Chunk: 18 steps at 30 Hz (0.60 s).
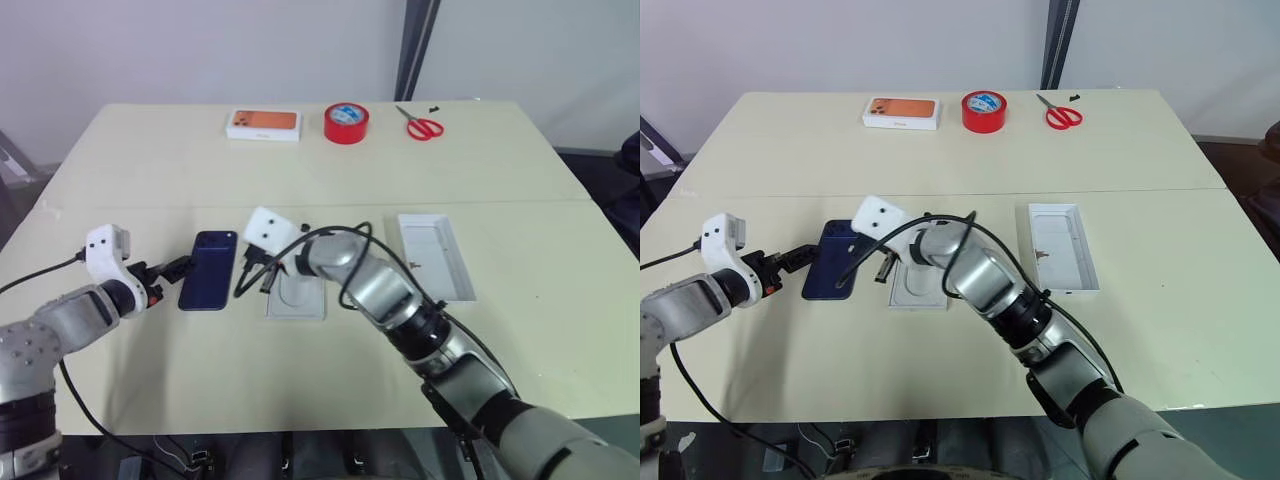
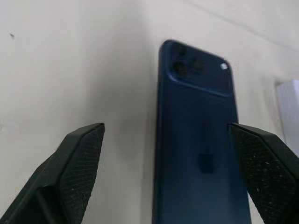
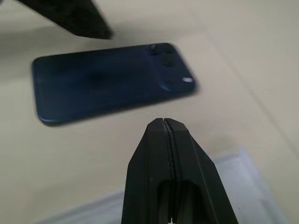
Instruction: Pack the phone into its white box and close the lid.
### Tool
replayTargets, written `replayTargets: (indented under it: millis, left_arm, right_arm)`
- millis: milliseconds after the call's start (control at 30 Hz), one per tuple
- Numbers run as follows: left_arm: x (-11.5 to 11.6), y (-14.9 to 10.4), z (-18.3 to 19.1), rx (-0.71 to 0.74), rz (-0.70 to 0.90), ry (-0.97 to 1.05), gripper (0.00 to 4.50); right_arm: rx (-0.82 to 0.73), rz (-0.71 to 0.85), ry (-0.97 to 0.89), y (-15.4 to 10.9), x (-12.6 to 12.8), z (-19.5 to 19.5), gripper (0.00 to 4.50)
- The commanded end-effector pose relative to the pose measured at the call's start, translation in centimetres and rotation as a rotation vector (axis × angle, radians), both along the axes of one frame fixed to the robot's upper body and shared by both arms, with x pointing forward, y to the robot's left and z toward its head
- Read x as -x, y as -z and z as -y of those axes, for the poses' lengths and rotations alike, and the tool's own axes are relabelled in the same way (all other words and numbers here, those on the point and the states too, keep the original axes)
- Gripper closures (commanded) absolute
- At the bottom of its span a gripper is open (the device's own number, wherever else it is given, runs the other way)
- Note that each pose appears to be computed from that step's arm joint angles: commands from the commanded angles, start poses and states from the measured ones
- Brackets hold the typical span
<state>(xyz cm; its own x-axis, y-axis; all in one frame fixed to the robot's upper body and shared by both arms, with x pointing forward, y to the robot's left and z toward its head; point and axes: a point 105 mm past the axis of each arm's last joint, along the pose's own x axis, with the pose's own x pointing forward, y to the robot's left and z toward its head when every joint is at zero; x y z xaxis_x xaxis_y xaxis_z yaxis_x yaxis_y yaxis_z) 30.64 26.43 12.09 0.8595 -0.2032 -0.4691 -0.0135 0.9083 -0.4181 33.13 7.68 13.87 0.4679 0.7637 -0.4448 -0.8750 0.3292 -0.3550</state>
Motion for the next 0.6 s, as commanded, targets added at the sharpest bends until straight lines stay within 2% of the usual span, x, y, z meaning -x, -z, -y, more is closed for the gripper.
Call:
replayTargets:
  millis: [33, 300, 600]
  left_arm:
    - [-0.4, -0.1, 0.7, 0.045, -0.041, 0.034, 0.00]
    - [0.0, 2.1, 4.3, 0.106, -0.193, 0.207, 0.00]
    - [1.4, 3.0, 8.0, 0.212, -0.220, 0.316, 0.00]
  right_arm:
    - [0.037, 0.011, -0.005, -0.1, 0.0, -1.1, 4.50]
    - [0.185, -0.016, -0.041, 2.8, 0.8, -2.8, 4.50]
    - [0.188, -0.024, -0.053, 2.6, 1.0, -2.6, 4.50]
